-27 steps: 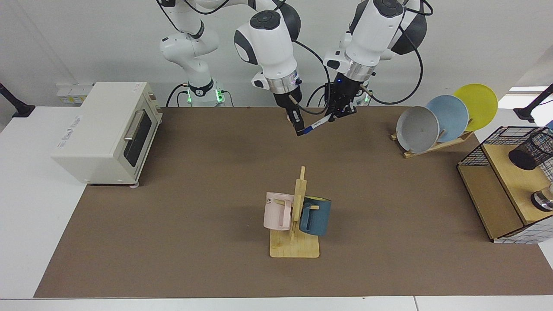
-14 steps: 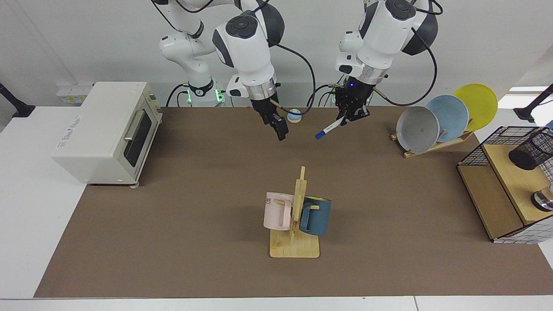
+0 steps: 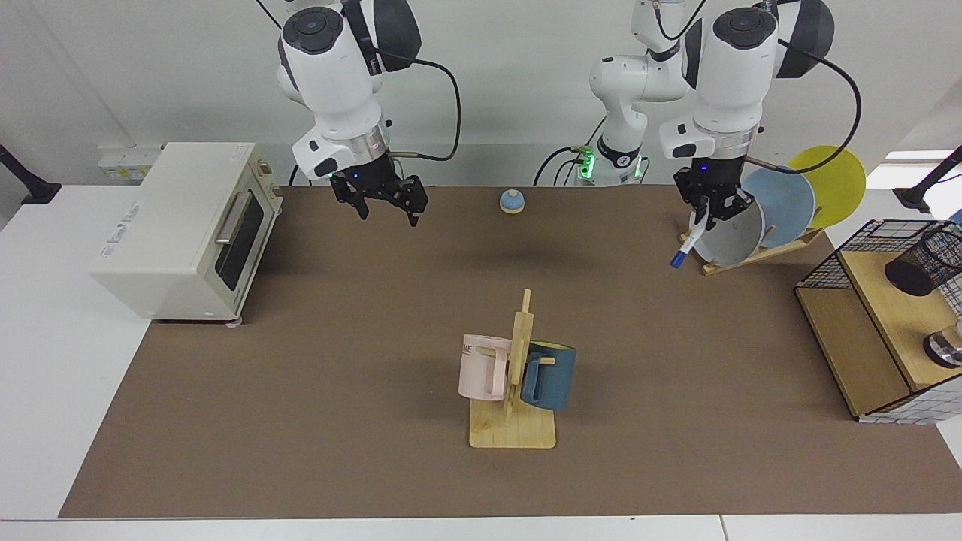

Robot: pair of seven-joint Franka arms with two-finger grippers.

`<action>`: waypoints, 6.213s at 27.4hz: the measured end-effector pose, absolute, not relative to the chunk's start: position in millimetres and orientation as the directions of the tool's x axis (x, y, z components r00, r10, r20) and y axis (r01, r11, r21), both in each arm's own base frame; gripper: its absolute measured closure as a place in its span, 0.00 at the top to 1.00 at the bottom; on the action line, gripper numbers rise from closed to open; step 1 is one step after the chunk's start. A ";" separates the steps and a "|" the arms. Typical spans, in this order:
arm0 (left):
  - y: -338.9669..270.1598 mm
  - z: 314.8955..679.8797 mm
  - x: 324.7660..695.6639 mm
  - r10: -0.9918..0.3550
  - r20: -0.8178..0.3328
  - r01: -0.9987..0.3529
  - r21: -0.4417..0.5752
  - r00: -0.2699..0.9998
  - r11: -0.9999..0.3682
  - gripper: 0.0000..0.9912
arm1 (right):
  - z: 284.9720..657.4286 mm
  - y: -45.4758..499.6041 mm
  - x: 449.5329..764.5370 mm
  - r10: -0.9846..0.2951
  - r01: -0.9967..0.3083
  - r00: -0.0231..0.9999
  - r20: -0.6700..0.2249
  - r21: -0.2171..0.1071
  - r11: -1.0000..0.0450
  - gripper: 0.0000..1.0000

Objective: Put markers into pen holder

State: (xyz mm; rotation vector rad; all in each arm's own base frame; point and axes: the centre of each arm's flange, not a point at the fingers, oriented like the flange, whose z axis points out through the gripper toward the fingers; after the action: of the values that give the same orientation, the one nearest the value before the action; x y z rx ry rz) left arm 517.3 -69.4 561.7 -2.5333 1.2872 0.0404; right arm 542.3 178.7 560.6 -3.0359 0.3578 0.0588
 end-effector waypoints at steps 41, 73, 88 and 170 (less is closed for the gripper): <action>135.0 661.0 558.9 -0.490 -0.859 -0.970 -0.223 0.148 0.098 0.18 | 602.2 103.1 547.3 -0.057 -0.056 0.998 -0.012 0.037 -0.998 1.00; 240.4 568.7 626.9 -0.525 -0.836 -0.982 0.080 -0.160 0.171 0.18 | 599.6 87.4 551.3 -0.086 -0.085 0.996 -0.017 0.034 -0.996 1.00; 275.9 550.3 619.4 -0.529 -0.832 -0.982 0.098 -0.169 0.161 0.18 | 599.6 87.4 551.3 -0.086 -0.085 0.996 -0.017 0.034 -0.996 1.00; 276.9 497.2 593.1 -0.678 -0.721 -0.989 0.073 -0.144 0.132 0.25 | 599.6 87.4 551.3 -0.086 -0.085 0.996 -0.017 0.034 -0.996 1.00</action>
State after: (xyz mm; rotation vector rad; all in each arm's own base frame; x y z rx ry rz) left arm 593.1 276.9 497.2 -1.5990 1.8849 0.7647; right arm 551.3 87.4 599.6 -3.1717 0.1356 0.0295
